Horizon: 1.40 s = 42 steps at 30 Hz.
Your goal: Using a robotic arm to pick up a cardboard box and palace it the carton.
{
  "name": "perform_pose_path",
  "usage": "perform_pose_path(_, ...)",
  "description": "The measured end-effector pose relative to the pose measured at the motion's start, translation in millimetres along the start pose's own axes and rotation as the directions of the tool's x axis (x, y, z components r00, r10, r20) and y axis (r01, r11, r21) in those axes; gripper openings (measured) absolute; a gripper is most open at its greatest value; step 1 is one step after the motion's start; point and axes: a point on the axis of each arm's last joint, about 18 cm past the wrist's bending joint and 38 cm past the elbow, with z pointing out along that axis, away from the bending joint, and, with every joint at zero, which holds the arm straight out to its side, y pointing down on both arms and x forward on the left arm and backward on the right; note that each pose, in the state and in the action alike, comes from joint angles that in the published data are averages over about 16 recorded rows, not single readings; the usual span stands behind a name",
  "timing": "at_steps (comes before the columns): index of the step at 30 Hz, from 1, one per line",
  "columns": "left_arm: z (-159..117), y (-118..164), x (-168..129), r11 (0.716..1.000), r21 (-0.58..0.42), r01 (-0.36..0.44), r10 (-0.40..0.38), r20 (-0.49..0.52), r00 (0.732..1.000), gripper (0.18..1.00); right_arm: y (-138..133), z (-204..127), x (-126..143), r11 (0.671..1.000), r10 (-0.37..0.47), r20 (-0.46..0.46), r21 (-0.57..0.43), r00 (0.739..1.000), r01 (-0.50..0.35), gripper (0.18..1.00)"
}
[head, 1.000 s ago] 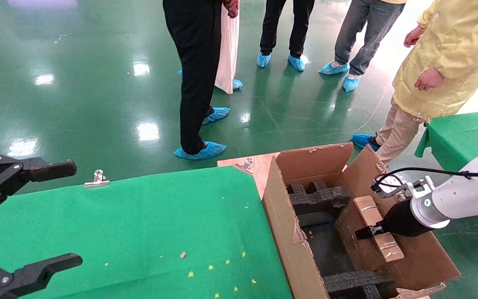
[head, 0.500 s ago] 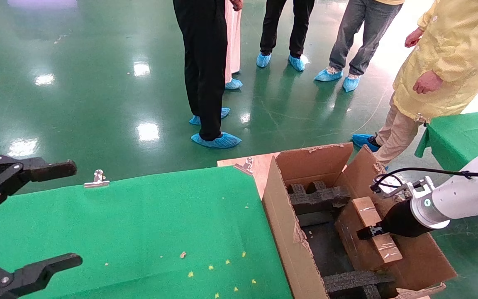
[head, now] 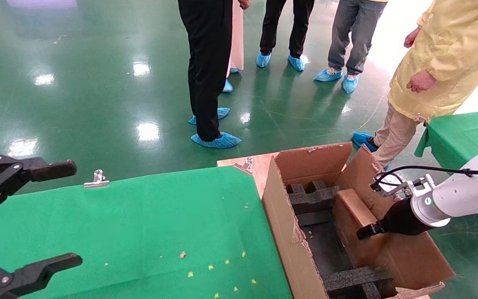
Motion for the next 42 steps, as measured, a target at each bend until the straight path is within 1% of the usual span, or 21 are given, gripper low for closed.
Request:
perform_pose_path(5,0.0,0.0,0.0,1.000,0.000,0.000,0.000,0.000,1.000,1.000,-11.3,-9.3,1.3,0.999,0.000,-0.002,0.034,1.000,0.000,0.717)
perform_pose_path(9,0.0,0.0,0.0,1.000,0.000,0.000,0.000,0.000,1.000,1.000,-27.1,-22.7,1.7,0.997,-0.001,-0.001,0.081,1.000,0.001,0.800)
perform_pose_path(11,0.0,0.0,0.0,1.000,0.000,0.000,0.000,0.000,1.000,1.000,-37.3,-31.9,1.1,0.994,-0.003,0.003,0.113,1.000,0.003,0.843)
perform_pose_path(17,0.0,0.0,0.0,1.000,0.000,0.000,0.000,0.000,1.000,1.000,-69.9,-67.3,-6.6,0.976,-0.021,0.035,0.218,0.999,0.013,0.928)
perform_pose_path(22,0.0,0.0,0.0,1.000,0.000,0.000,0.000,0.000,1.000,1.000,-92.7,-102.8,-20.4,0.952,-0.056,0.088,0.306,0.995,0.027,0.968)
perform_pose_path(27,0.0,0.0,0.0,1.000,0.000,0.000,0.000,0.000,1.000,1.000,-104.9,-138.4,-38.6,0.925,-0.099,0.162,0.380,0.982,0.031,0.990)
perform_pose_path(35,0.0,0.0,0.0,1.000,0.000,0.000,0.000,0.000,1.000,1.000,-107.7,-185.2,-65.0,0.888,-0.164,0.274,0.459,0.948,0.021,1.001)
perform_pose_path(39,-0.1,0.0,-0.1,1.000,0.000,0.000,0.000,0.001,1.000,1.000,-105.9,-198.6,-72.6,0.879,-0.181,0.311,0.476,0.933,0.012,1.001)
perform_pose_path(42,-0.1,0.0,-0.1,1.000,0.000,0.000,0.000,0.001,1.000,1.000,-105.0,-202.6,-75.3,0.877,-0.188,0.323,0.481,0.928,0.010,1.001)
